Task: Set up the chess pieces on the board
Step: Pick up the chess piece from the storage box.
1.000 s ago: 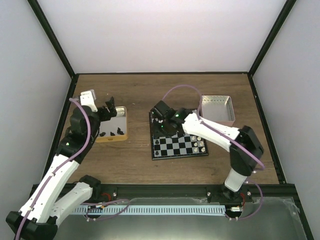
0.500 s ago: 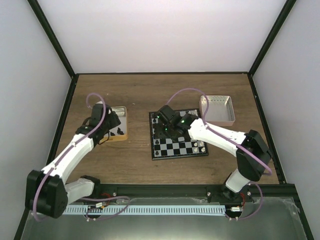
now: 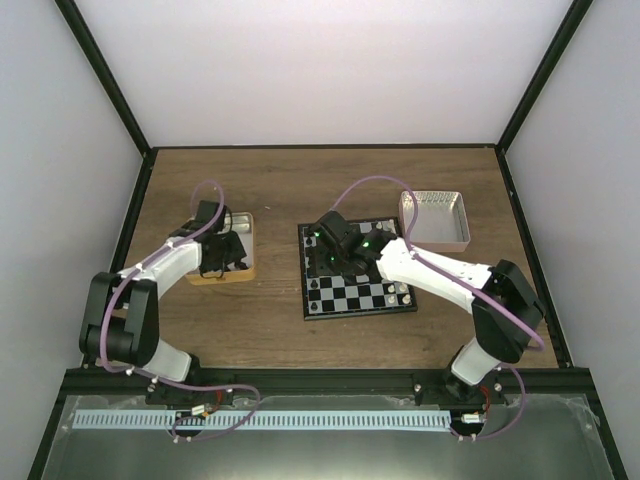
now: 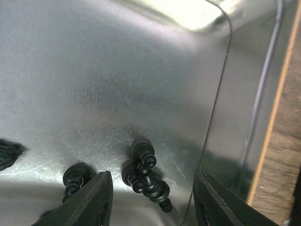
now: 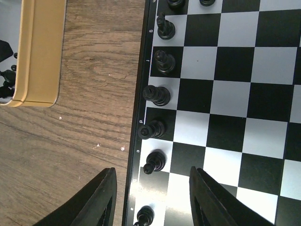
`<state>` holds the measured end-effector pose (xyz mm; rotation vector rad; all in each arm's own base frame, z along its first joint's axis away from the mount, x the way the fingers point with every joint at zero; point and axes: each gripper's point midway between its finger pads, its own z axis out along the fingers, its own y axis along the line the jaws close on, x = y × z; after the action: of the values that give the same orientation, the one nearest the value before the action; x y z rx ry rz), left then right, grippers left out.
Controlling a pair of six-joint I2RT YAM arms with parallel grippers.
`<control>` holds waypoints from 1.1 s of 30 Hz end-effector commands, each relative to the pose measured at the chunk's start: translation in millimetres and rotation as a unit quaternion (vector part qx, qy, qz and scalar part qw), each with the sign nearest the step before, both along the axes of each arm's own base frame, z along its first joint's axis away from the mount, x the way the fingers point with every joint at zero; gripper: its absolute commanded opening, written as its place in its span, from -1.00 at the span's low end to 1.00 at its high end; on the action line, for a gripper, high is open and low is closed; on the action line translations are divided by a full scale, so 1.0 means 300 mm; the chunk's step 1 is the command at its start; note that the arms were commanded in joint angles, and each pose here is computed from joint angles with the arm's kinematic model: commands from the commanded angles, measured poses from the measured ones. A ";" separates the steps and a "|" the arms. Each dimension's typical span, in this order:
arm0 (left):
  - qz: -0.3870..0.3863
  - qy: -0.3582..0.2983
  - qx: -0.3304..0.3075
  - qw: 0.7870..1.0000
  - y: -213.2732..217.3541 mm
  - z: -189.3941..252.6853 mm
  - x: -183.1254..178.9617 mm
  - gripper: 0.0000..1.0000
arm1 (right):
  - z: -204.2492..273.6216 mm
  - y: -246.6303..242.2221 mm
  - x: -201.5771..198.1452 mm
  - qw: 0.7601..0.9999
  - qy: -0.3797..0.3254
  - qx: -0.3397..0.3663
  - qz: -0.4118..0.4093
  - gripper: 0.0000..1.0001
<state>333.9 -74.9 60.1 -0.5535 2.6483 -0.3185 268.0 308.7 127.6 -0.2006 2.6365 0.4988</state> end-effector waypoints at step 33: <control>0.014 -0.045 0.046 0.998 0.054 0.087 0.084 -0.81 | 0.036 -0.022 0.028 0.999 -0.030 -0.001 -0.024 -0.25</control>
<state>347.5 -62.8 54.8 -0.5332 2.6533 -0.2050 271.7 302.7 124.8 -0.1810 2.6246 0.4533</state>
